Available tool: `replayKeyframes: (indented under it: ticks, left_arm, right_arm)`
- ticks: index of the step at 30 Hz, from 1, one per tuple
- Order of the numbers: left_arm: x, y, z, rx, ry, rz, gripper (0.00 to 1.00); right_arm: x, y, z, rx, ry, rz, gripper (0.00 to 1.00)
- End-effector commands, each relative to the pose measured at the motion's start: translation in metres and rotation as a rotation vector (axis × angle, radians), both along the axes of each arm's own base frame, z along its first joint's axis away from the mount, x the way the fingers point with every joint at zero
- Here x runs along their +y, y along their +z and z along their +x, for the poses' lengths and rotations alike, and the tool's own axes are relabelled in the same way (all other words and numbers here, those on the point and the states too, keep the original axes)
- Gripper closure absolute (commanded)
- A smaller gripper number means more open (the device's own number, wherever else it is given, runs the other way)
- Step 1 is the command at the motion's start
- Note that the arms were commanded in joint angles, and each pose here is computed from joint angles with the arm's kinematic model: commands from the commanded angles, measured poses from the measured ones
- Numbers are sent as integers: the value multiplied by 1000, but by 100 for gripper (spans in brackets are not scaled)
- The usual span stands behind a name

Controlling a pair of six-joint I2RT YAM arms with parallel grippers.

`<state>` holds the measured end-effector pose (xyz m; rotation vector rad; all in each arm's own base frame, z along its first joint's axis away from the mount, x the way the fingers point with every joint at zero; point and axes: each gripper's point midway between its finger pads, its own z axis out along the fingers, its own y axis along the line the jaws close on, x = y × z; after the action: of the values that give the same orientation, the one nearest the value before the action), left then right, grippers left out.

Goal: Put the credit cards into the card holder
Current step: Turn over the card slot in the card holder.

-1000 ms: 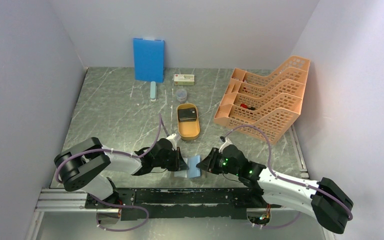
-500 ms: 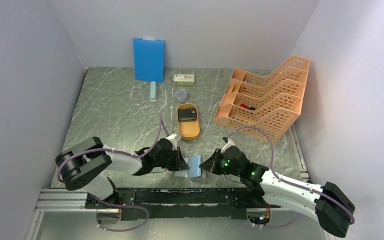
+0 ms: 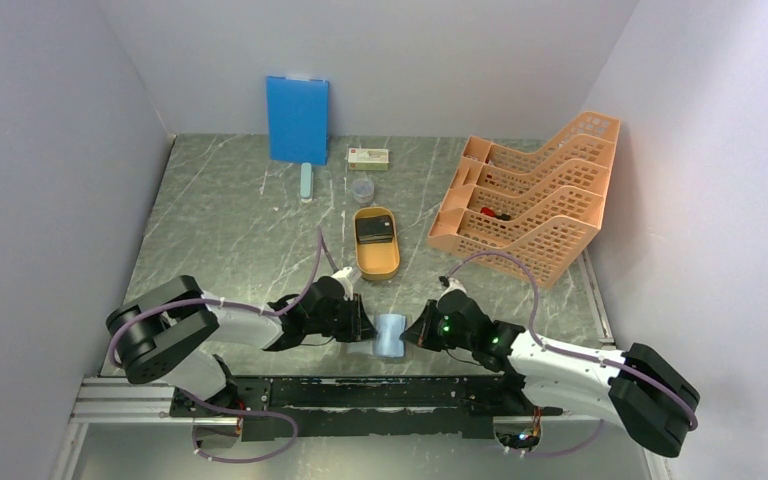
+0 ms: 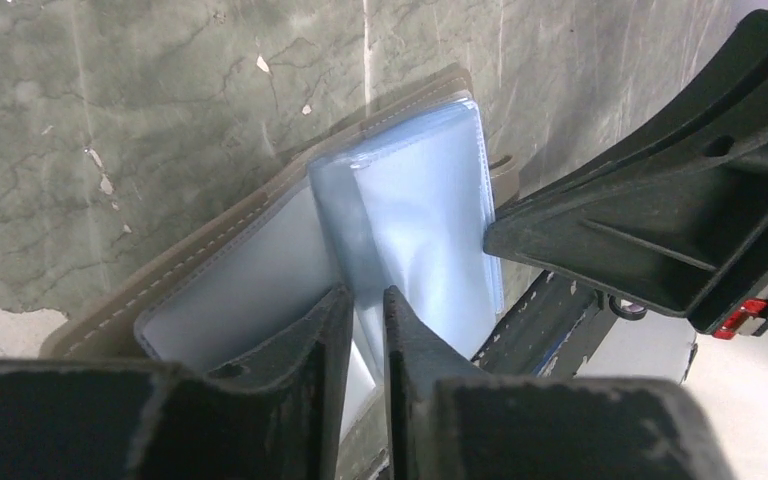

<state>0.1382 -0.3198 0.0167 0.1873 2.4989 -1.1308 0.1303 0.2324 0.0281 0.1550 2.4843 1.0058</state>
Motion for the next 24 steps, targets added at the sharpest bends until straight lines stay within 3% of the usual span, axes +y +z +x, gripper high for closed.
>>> replayKeyframes:
  ticks: [1, 11, 24]
  left_arm:
    - [18, -17, -8, 12, -8, 99, 71]
    - [20, 0, -3, -21, 14, 82, 44]
    - [14, -5, 3, -23, 1, 123, 40]
  right_arm:
    - [10, 13, 5, -27, 23, 31, 100]
    - [14, 14, 7, -31, 35, 32, 100]
    - [26, 20, 8, -37, 73, 57, 100]
